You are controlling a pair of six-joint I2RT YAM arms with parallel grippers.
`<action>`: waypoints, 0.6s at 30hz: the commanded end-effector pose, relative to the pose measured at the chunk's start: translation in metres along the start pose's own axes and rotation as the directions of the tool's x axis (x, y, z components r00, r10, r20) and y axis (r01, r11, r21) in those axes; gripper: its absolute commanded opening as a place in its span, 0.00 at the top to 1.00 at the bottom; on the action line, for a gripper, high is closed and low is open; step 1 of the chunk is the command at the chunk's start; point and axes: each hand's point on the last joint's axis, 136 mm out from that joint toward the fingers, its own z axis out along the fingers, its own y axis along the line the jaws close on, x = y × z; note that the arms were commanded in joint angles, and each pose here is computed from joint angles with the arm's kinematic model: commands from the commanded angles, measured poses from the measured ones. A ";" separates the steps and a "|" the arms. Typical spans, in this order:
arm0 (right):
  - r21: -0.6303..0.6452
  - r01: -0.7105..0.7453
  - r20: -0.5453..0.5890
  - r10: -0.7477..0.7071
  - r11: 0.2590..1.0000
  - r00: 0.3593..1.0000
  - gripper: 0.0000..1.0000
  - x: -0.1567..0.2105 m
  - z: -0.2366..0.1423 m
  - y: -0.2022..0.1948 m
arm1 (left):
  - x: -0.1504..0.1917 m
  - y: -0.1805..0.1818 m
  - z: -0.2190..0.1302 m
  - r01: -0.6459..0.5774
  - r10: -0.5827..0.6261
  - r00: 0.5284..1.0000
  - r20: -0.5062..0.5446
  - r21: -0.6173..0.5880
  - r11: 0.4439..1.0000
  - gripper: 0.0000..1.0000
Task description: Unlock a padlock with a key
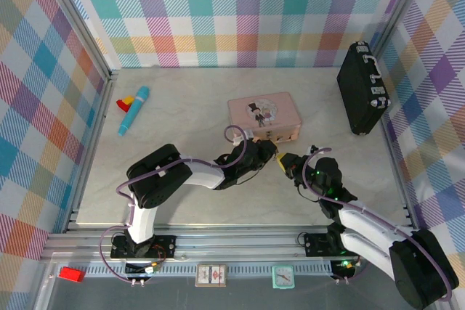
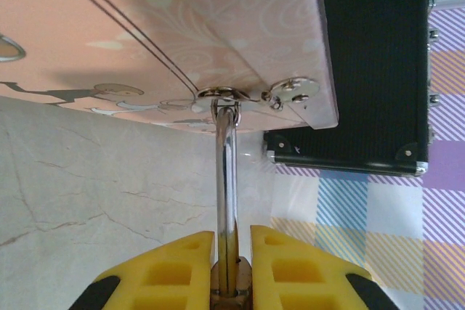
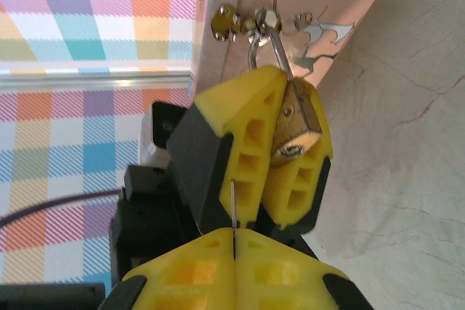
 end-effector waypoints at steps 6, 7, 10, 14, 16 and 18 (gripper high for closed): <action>0.002 0.139 -0.078 -0.139 0.990 0.987 1.00 0.009 -0.007 -0.005 | -0.009 -0.052 -0.008 0.060 -0.046 0.997 -0.069 0.223 0.973 1.00; 0.007 0.134 -0.075 -0.134 0.991 0.988 1.00 0.009 -0.007 -0.007 | -0.009 -0.053 -0.008 0.065 -0.049 0.996 -0.073 0.227 0.972 1.00; 0.006 0.101 -0.050 -0.101 0.995 0.994 1.00 0.005 -0.006 -0.009 | -0.008 -0.054 -0.008 0.067 -0.050 0.996 -0.077 0.232 0.970 1.00; -0.018 0.062 -0.040 -0.063 0.998 0.997 1.00 0.002 -0.002 -0.004 | -0.009 -0.058 -0.009 0.067 -0.050 0.996 -0.075 0.245 0.967 1.00; -0.035 0.046 -0.027 -0.047 0.998 0.999 1.00 -0.001 -0.001 0.000 | -0.009 -0.059 -0.009 0.062 -0.045 0.996 -0.073 0.246 0.967 1.00; -0.033 0.038 -0.019 -0.038 0.999 0.999 1.00 -0.004 0.001 0.001 | -0.009 -0.059 -0.010 0.062 -0.045 0.996 -0.074 0.246 0.967 1.00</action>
